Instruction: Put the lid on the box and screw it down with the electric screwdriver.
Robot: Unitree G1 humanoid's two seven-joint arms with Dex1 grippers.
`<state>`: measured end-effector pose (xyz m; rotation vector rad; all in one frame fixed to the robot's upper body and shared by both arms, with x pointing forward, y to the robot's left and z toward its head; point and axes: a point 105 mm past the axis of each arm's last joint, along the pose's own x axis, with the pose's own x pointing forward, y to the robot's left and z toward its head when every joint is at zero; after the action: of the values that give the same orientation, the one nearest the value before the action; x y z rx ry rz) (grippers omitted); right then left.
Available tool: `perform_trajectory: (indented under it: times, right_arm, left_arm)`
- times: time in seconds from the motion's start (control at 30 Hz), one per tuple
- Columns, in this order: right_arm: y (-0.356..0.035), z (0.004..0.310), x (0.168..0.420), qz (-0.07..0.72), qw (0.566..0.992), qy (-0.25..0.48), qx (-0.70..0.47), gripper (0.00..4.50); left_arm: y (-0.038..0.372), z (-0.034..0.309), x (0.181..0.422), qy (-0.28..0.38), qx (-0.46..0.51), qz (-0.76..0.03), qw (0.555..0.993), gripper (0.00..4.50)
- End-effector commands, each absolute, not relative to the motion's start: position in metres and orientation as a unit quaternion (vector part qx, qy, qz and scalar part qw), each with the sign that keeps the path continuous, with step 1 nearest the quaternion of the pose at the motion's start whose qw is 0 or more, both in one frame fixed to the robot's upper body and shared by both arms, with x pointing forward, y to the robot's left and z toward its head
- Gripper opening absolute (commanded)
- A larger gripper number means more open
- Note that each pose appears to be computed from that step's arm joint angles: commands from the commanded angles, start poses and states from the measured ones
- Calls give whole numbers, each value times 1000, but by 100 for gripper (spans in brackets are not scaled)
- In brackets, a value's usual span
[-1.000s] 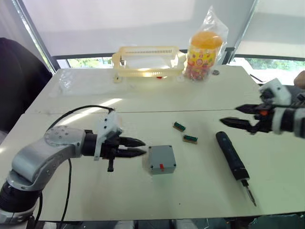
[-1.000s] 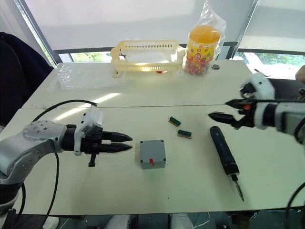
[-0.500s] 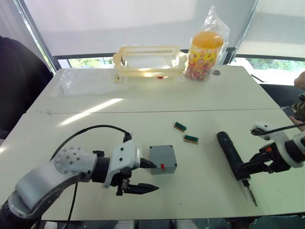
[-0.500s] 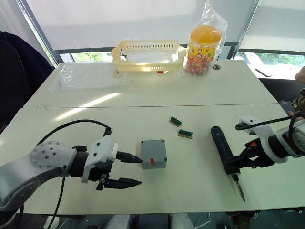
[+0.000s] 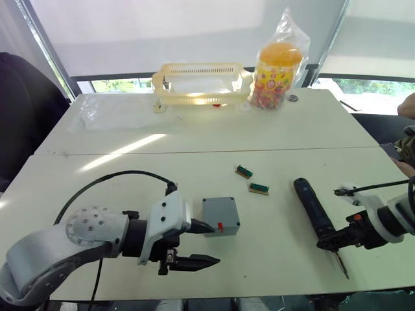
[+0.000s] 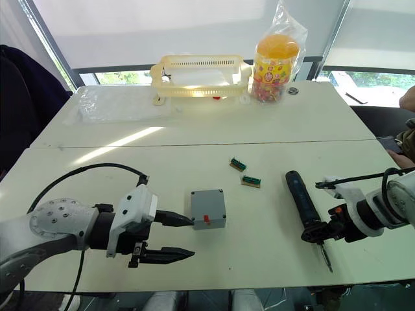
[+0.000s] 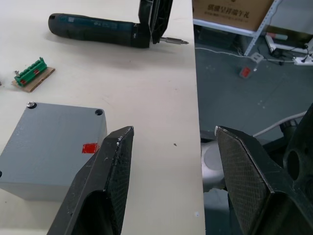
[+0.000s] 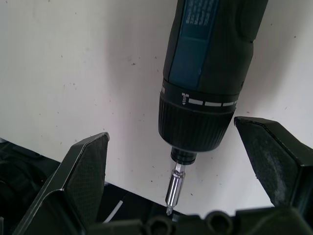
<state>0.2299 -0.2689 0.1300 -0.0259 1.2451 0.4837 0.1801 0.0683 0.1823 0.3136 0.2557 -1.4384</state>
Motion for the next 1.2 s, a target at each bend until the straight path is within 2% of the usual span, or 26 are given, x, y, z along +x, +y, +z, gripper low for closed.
perform_trajectory:
  times: [0.03, 0.4, 0.63, 0.83, 0.87, 0.97, 1.07, 1.2]
  right_arm:
    - [-265, 131, 233, 227, 789, 572, -4, 450]
    - [-269, 118, 249, 182, 802, 569, -7, 450]
    - [-268, 109, 241, 182, 790, 585, -15, 450]
    - [-267, 100, 232, 182, 780, 598, -42, 190]
    - [-268, 98, 233, 180, 780, 598, -45, 177]
    - [-270, 97, 237, 168, 789, 590, -37, 177]
    - [-275, 104, 249, 145, 815, 561, -16, 177]
    - [-280, 129, 271, 118, 865, 488, 22, 177]
  left_arm:
    - [66, 188, 179, 100, 155, -653, 735, 271]
    - [63, 187, 178, 103, 148, -645, 743, 271]
    - [63, 187, 179, 101, 146, -640, 747, 271]
    - [64, 187, 184, 99, 149, -634, 752, 276]
    - [64, 187, 185, 98, 149, -633, 753, 276]
    - [66, 187, 191, 99, 153, -629, 756, 276]
    - [74, 187, 200, 103, 160, -623, 759, 276]
    - [88, 188, 220, 101, 152, -615, 767, 276]
